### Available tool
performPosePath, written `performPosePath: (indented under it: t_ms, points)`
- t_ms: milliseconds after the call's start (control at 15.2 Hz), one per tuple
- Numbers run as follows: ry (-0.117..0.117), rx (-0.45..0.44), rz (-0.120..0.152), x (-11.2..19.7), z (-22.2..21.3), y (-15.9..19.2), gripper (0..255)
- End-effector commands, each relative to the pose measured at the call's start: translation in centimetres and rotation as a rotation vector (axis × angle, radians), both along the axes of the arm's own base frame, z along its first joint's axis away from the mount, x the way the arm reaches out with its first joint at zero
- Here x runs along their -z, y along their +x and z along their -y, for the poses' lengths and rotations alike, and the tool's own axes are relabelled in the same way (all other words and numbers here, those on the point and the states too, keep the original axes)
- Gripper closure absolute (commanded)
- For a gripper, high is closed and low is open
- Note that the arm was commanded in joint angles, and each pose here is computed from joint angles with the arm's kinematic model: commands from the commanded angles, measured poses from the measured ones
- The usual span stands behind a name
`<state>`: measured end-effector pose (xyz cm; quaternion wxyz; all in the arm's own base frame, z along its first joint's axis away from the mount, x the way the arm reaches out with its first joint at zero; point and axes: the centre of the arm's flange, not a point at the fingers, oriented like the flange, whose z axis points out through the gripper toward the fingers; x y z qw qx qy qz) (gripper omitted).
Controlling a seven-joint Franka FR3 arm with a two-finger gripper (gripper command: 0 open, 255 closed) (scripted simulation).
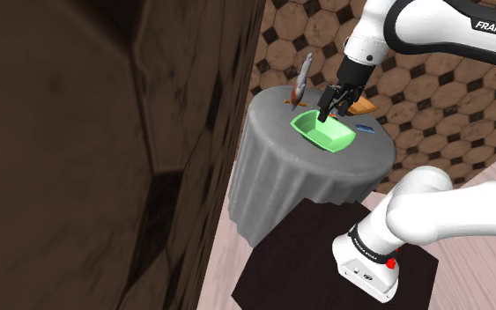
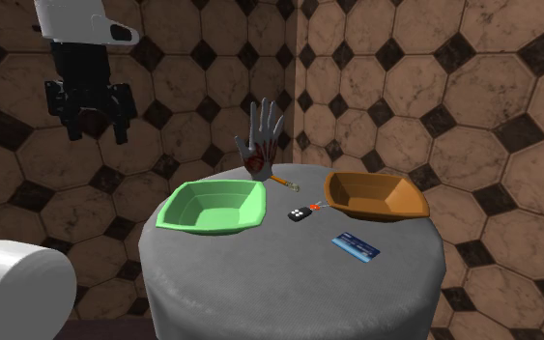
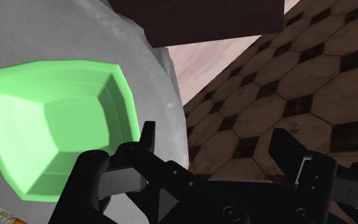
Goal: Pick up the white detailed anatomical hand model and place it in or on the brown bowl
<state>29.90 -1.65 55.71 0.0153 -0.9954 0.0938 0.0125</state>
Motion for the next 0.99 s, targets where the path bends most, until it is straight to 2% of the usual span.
performPosePath:
  t_ms: [0,924]
  points:
    - [0.0,0.0,0.0,0.0,0.0,0.0,0]
    - [-0.113,0.225,0.088,3.1,10.3,12.3,0]
